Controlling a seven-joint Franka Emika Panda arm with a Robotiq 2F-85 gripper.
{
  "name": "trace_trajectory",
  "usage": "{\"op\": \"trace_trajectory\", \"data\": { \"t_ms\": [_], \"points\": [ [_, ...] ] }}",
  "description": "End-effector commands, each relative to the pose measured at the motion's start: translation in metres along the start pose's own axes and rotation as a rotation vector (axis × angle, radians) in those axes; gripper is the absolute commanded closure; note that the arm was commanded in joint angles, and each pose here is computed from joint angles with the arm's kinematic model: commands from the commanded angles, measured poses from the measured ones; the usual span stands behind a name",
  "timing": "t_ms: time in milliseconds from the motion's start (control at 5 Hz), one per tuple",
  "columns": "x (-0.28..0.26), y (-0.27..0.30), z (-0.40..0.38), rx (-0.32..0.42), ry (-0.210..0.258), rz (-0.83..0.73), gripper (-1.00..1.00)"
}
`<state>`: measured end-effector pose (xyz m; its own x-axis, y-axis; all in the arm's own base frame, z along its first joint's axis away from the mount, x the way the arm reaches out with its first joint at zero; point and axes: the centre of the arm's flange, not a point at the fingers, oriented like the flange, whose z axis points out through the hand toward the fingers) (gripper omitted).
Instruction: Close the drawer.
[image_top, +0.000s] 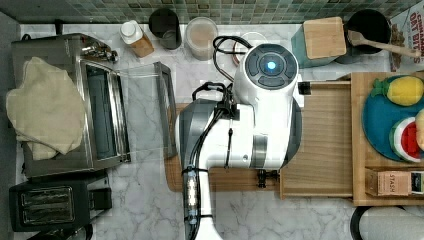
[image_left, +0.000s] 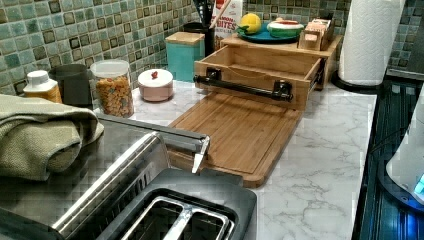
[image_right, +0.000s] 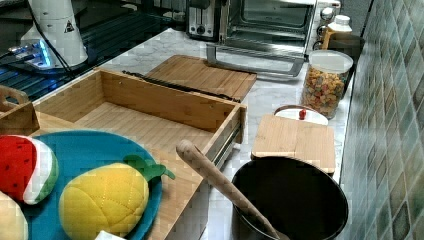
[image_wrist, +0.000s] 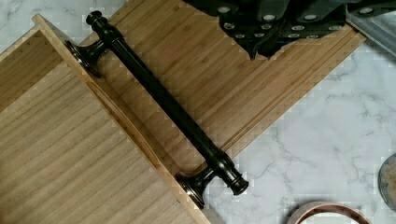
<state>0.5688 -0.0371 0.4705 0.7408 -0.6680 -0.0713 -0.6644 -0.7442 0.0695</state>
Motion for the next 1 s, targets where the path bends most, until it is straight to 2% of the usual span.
{"op": "trace_trajectory", "data": {
  "t_ms": [200, 400, 600, 800, 1000],
  "points": [
    [0.001, 0.001, 0.005, 0.001, 0.001, 0.002, 1.0],
    [-0.001, -0.003, 0.005, 0.012, -0.016, -0.081, 1.0],
    [-0.017, -0.011, 0.017, -0.012, 0.027, -0.274, 1.0],
    [-0.033, -0.016, 0.036, -0.018, 0.053, -0.365, 1.0],
    [-0.039, -0.011, 0.066, 0.029, 0.037, -0.445, 1.0]
  ]
}}
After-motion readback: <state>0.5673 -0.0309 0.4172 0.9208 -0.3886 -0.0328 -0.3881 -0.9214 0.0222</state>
